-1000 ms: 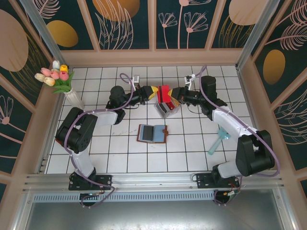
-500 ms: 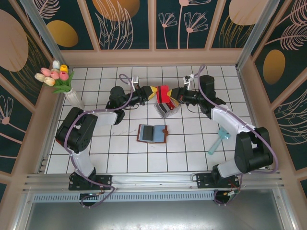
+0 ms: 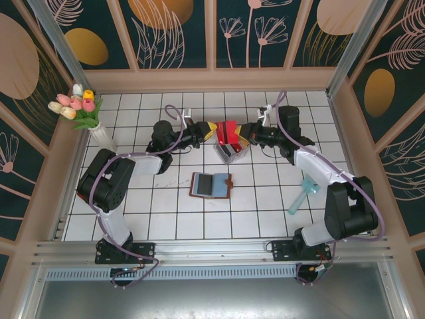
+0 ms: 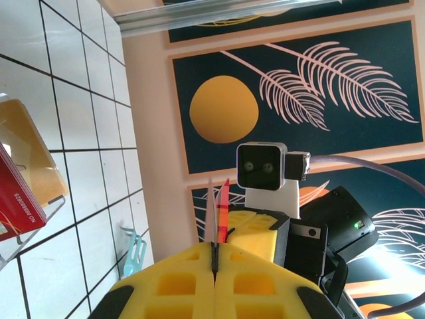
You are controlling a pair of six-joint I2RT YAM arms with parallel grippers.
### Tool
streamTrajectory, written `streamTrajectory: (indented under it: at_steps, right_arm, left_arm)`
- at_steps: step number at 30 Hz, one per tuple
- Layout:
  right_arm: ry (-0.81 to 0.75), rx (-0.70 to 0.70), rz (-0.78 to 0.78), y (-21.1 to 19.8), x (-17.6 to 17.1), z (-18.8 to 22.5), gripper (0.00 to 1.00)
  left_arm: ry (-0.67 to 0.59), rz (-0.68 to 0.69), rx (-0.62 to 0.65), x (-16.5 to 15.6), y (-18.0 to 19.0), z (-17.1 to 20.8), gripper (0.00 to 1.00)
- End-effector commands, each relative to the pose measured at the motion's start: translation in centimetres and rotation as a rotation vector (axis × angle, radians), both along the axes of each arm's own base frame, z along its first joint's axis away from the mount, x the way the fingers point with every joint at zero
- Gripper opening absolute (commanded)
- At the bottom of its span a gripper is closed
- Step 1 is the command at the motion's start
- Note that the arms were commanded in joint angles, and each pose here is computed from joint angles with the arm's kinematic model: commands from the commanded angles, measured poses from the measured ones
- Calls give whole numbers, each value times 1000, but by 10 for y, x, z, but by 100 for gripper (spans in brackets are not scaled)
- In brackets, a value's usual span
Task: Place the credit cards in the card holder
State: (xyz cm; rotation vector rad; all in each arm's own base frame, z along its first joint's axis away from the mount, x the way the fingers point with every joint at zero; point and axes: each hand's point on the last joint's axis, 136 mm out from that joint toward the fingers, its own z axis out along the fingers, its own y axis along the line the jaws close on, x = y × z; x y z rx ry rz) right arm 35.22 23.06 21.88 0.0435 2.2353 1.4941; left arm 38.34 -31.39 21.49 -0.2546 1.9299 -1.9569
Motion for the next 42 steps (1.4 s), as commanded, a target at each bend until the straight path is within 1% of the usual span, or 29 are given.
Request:
streamTrajectory:
  at_steps: [1, 5, 6, 8, 10, 12, 14, 16, 20, 22, 25, 29, 36, 42]
  right_arm:
    - [-6, -10, -1, -4, -5, -4, 5]
    - [-34, -29, -37, -11, 0, 1, 4]
    - [-53, -49, -60, -17, 3, 4, 4]
    - [-100, -103, -96, -27, 10, 9, 3]
    - [-116, -227, -153, -39, 20, 2, 3]
    - [-154, -323, -173, -46, 27, -3, 3]
    - [-216, -444, -184, -48, 34, -13, 2]
    - [-258, -606, -194, -50, 41, -27, 2]
    - [-340, -861, -118, -34, 55, -46, 2]
    - [-360, -905, -54, -19, 59, -56, 2]
    - [-369, -1000, -55, -14, 71, -70, 1]
    - [-379, -1088, -5, -8, 77, -83, 1]
    - [-348, -1129, 97, -3, 68, -103, 1]
    - [-304, -1137, 130, -4, 56, -103, 1]
  left_arm:
    - [-57, 19, -25, 0, 5, 20, 0]
    - [-35, 44, 7, 3, 9, 11, 0]
    - [-33, 60, 32, 4, 12, 7, 0]
    - [-6, 103, 130, 8, 19, -11, 0]
    - [-2, 153, 241, 10, 28, -25, 0]
    - [8, 177, 306, 9, 35, -33, 0]
    - [9, 187, 322, 7, 38, -37, 0]
    - [4, 197, 330, 5, 41, -37, 0]
    - [-16, 218, 369, 3, 47, -36, 0]
    - [-23, 225, 396, 2, 50, -37, 0]
    - [-40, 221, 409, -1, 51, -33, 0]
    - [-48, 224, 432, -3, 54, -32, 0]
    - [-54, 219, 441, -4, 55, -33, 0]
    - [-50, 216, 439, -4, 54, -34, 0]
